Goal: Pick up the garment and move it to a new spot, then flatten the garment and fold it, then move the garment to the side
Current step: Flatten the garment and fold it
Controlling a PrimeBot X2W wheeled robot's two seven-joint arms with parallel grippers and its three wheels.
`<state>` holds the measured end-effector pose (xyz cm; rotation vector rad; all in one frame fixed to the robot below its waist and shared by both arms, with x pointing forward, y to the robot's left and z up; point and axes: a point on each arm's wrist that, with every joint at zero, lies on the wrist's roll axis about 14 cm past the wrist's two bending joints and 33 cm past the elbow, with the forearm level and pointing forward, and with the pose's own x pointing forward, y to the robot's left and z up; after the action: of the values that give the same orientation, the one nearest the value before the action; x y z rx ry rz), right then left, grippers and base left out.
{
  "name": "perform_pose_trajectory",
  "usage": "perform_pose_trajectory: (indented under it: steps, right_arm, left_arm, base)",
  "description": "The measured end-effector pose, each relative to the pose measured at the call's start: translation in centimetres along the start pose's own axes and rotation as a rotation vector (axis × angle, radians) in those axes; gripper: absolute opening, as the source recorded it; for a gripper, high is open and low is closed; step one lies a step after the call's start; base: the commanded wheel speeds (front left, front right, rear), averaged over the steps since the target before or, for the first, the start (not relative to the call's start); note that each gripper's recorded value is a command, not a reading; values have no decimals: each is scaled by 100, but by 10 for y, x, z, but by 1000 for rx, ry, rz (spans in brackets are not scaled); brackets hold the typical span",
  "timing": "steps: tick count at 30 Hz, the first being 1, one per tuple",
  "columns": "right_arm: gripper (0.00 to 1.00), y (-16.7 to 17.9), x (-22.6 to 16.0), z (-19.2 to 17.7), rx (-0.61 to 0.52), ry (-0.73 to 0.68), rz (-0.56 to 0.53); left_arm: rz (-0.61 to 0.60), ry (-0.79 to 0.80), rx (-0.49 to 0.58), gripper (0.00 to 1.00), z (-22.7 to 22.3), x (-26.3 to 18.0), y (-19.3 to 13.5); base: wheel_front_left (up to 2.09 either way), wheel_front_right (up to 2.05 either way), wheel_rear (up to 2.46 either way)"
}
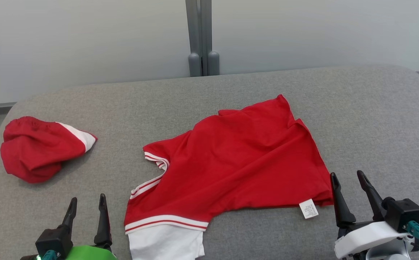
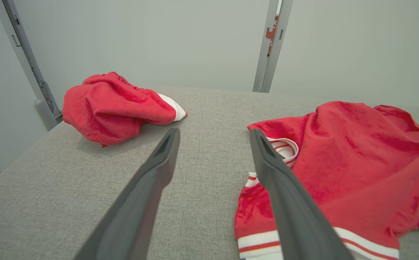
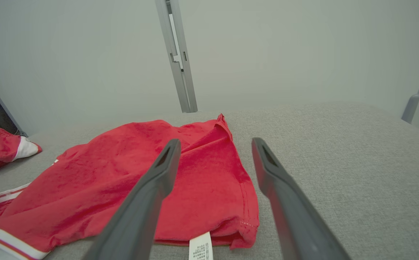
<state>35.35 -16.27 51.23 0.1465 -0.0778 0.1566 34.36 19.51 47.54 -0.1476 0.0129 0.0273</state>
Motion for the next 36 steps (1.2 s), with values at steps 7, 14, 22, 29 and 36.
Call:
perform_pose_trajectory:
  steps: [7, 14, 22, 29, 36]
  right_arm:
    - [100, -1, -1, -1, -1, 4, -2]
    - [100, -1, -1, -3, -1, 9, -3]
    - [100, -12, 0, -16, -7, 51, -33]
    - [100, -20, 1, -41, -6, 135, -56]
    - [100, -34, 4, -72, 5, 235, -88]
  left_arm:
    - [-8, 8, 1, 100, -2, 0, -2]
    - [-15, 20, -2, 100, -6, 0, -4]
    - [-70, 115, -6, 100, -32, -7, -19]
    - [-112, 244, -33, 100, -70, -24, -33]
    - [-143, 365, -52, 100, -104, -40, -45]
  base:
    - [0, 0, 0]
    - [0, 0, 0]
    - [0, 0, 0]
    - [0, 0, 0]
    - [0, 0, 0]
